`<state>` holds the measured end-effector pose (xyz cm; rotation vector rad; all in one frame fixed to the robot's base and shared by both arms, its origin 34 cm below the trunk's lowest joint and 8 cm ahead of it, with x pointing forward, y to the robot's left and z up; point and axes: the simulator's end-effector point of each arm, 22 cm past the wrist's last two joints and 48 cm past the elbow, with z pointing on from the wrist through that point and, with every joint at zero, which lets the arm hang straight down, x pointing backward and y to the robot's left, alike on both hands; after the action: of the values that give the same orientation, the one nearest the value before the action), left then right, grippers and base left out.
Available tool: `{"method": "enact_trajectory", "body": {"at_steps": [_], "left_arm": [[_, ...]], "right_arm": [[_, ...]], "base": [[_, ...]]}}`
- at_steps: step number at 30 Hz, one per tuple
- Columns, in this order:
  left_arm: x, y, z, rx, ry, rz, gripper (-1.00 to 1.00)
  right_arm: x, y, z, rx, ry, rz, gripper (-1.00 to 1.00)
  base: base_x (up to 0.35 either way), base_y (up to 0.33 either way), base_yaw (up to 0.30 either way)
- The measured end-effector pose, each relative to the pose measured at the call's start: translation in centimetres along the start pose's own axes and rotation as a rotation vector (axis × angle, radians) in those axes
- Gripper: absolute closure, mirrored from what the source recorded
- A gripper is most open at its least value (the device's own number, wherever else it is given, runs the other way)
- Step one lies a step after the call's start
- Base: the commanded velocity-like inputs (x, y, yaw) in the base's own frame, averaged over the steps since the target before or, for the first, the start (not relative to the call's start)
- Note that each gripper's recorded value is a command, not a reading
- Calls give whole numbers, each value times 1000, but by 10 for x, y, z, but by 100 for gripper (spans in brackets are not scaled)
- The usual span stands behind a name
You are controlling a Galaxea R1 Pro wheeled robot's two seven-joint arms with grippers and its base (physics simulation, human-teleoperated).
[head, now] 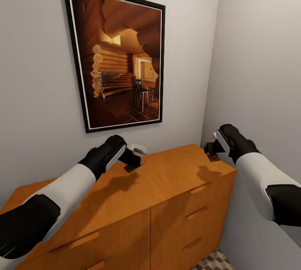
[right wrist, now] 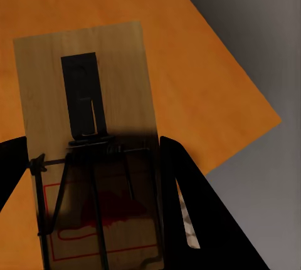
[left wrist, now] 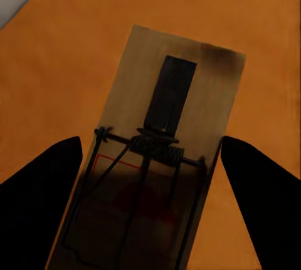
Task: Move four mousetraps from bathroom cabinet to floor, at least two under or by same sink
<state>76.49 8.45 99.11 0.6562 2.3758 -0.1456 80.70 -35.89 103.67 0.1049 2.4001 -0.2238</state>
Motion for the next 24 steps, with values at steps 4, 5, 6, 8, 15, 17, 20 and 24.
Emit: {"method": "enact_trajectory", "body": {"at_steps": [4,5,6,8,15,17,20,24], "left_arm": [[-3,0,-2,0,-7,3,100],[-3,0,-2,0,-8,4,100],[-3,0,-2,1,-9,4,100],[-3,0,-3,1,-10,3,100],[-4,1,-3,2,-13,-6,100],[-5,5,-4,7,-17,-31,100],[-7,16,-7,10,-33,-92,100],[-8,55,-14,-38,-62,-243,100]], "right_arm": [[0,0,0,0,0,0,100],[0,0,0,0,0,0,100],[0,0,0,0,0,0,100],[0,0,0,0,0,0,100],[0,0,0,0,1,0,100],[0,0,0,0,1,0,100],[0,1,0,-2,1,0,100],[0,5,0,-7,0,-2,100]], "base": [[0,0,0],[0,0,0],[0,0,0],[0,0,0],[0,0,0],[0,0,0],[0,0,0],[0,0,0]]}}
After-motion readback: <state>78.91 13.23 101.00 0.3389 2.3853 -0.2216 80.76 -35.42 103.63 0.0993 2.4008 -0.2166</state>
